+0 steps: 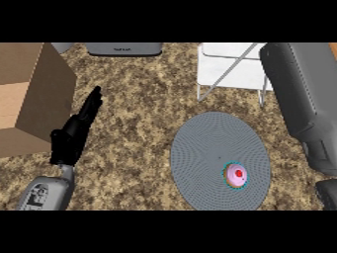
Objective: Pick the can from the placemat and place it in the tiered shelf
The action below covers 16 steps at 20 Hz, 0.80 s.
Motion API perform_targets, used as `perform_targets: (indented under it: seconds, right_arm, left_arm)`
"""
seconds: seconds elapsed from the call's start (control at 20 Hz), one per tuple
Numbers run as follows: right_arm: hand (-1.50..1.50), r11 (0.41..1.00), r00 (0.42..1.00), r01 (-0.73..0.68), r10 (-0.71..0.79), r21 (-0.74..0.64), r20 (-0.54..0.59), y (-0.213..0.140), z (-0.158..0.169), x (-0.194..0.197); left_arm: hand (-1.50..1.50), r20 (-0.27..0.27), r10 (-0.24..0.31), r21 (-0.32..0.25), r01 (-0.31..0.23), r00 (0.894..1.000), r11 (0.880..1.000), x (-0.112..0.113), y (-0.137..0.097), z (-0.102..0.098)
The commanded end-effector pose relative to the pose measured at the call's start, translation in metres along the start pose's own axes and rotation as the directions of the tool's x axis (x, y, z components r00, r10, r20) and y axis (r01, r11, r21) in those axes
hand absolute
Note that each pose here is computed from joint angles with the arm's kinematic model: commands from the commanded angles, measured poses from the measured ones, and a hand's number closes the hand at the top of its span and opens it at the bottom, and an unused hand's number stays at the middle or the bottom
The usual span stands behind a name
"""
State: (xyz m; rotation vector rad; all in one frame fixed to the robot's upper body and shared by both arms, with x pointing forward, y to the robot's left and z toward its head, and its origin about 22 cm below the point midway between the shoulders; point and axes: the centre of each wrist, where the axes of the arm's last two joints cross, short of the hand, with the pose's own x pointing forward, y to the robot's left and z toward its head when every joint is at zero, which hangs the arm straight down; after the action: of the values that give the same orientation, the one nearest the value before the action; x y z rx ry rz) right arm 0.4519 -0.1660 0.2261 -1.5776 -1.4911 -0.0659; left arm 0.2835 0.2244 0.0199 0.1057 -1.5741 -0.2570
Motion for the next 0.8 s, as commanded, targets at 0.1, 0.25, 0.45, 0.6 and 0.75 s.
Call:
perform_targets:
  seconds: [0.1,0.25,0.45,0.6,0.75]
  right_arm:
    - [-1.5,0.997,0.994,0.072,-0.073,-0.015,-0.086,-0.015,-0.004,-0.008]
    - [-1.5,0.984,0.98,0.174,-0.176,-0.028,-0.089,-0.013,0.008,0.009]
    - [-1.5,0.968,0.963,0.25,-0.249,-0.006,-0.102,-0.032,-0.006,-0.005]
    - [-1.5,0.954,0.952,0.295,-0.289,0.052,-0.105,-0.044,-0.004,0.014]
    - [-1.5,0.947,0.943,0.321,-0.319,0.01,-0.095,-0.043,-0.005,0.015]
  left_arm:
    - [0.0,0.014,-0.012,-0.006,0.012,1.0,1.0,-0.008,-0.008,0.012]
    - [0.0,-0.001,-0.003,0.01,0.003,1.0,1.0,-0.007,0.008,-0.006]
    - [0.0,-0.003,-0.009,0.005,0.009,1.0,1.0,0.0,0.011,-0.007]
    - [0.0,-0.009,-0.003,0.01,0.003,1.0,1.0,0.002,-0.005,-0.002]
    - [0.0,0.0,-0.004,0.008,0.004,1.0,1.0,-0.011,0.002,0.0]
